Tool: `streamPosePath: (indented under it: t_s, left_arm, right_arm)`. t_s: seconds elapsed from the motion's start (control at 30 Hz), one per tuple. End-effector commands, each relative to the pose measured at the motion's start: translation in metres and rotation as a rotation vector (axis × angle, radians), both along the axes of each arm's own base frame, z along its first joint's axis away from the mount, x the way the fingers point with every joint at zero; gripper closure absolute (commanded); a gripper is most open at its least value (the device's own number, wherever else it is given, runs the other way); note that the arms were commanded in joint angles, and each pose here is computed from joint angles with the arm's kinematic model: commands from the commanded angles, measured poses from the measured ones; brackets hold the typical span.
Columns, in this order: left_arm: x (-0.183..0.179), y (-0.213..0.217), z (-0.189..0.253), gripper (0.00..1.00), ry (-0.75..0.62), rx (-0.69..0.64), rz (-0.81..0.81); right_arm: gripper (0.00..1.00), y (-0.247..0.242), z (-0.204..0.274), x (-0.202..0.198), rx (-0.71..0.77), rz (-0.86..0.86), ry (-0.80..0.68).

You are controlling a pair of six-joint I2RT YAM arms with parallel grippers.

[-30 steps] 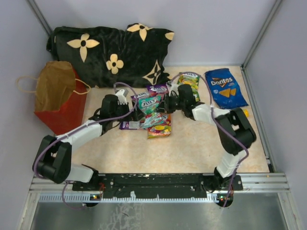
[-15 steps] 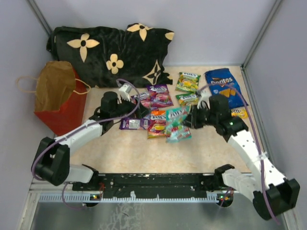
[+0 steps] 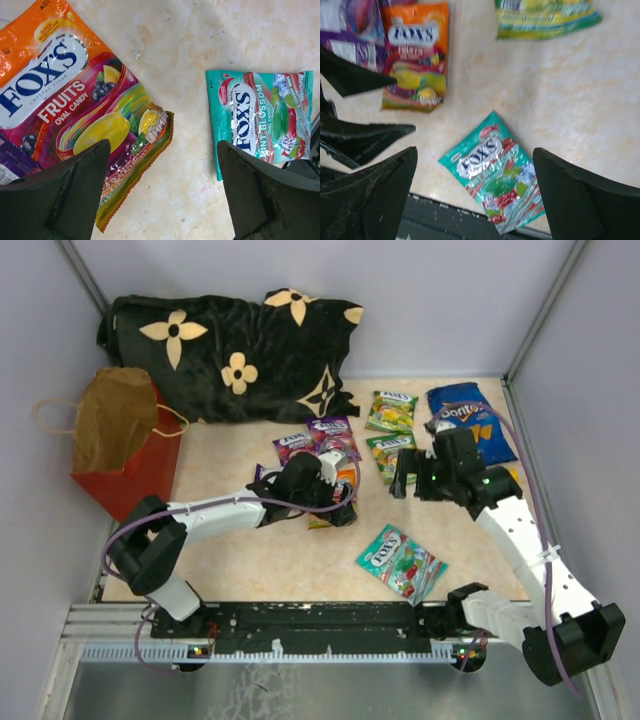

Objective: Take the snacks out of the paper bag
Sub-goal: Adjust the snack at the center of the board, then move the snack to the center of the board.

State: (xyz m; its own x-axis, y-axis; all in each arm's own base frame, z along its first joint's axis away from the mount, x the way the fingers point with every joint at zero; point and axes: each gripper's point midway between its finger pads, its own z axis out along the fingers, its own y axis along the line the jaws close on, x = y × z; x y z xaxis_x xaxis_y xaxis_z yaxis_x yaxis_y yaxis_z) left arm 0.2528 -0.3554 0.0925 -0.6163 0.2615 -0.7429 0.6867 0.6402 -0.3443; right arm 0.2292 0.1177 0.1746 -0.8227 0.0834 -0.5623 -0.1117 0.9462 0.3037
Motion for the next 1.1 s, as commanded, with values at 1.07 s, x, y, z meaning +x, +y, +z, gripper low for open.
streamPosePath:
  t_s: [1.07]
  left_arm:
    - [-0.119, -0.118, -0.082, 0.00, -0.199, 0.316, -0.270]
  right_arm:
    - [0.01, -0.090, 0.102, 0.045, -0.057, -0.396, -0.450]
